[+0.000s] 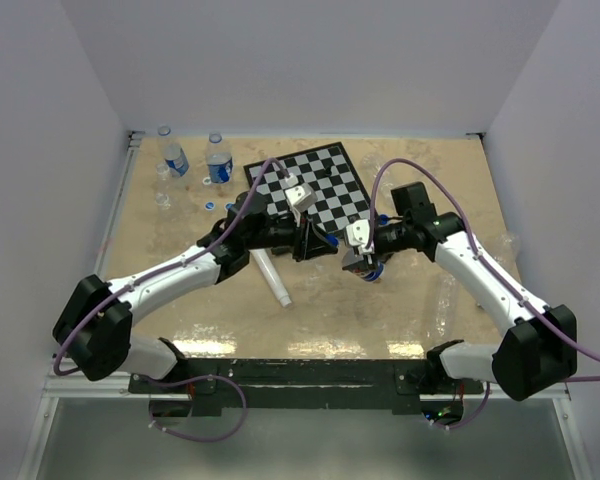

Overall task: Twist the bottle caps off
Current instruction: Unscrew the bottle cap from the plastic bottle.

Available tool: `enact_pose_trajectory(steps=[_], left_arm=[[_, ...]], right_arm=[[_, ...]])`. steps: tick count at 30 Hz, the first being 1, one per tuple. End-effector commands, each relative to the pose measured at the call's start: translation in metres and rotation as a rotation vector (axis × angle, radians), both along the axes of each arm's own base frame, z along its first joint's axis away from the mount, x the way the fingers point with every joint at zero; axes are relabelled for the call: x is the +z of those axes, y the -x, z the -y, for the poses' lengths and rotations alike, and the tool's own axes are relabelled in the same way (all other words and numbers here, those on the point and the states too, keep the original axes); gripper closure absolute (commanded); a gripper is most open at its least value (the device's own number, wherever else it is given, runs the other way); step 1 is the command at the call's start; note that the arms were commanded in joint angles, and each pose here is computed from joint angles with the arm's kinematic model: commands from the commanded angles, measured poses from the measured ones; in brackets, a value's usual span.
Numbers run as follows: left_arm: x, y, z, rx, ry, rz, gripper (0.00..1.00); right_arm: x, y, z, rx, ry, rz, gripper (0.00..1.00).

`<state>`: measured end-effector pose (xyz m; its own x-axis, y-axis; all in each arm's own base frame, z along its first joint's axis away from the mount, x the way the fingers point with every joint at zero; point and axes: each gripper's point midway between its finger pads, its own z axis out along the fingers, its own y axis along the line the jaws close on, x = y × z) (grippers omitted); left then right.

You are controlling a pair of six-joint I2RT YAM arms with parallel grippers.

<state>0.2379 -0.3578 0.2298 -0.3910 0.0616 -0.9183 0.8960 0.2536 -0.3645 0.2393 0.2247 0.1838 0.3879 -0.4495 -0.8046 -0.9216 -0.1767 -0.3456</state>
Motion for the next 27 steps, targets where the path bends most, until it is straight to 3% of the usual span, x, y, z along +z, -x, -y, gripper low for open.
enact_pose_trajectory(steps=[1,7,10,22,25,27], left_arm=[[0.030,0.007,0.009,-0.072,0.064,0.050,1.00],[0.039,0.003,-0.009,0.047,0.103,0.078,1.00],[0.050,0.004,-0.021,0.104,0.149,0.101,1.00],[0.075,0.008,-0.051,0.213,0.242,0.169,1.00],[0.074,0.006,-0.055,0.239,0.244,0.170,1.00],[0.072,0.005,-0.056,0.248,0.241,0.166,1.00]], right_arm=[[0.006,0.002,-0.008,0.024,-0.043,0.002,0.66],[0.013,-0.008,-0.008,-0.050,-0.051,-0.012,0.32],[0.013,-0.007,-0.011,-0.059,-0.069,-0.060,0.20],[0.012,-0.021,-0.020,-0.170,-0.115,-0.212,0.18],[0.016,-0.022,-0.021,-0.187,-0.133,-0.248,0.22],[0.018,-0.020,-0.024,-0.173,-0.146,-0.258,0.33]])
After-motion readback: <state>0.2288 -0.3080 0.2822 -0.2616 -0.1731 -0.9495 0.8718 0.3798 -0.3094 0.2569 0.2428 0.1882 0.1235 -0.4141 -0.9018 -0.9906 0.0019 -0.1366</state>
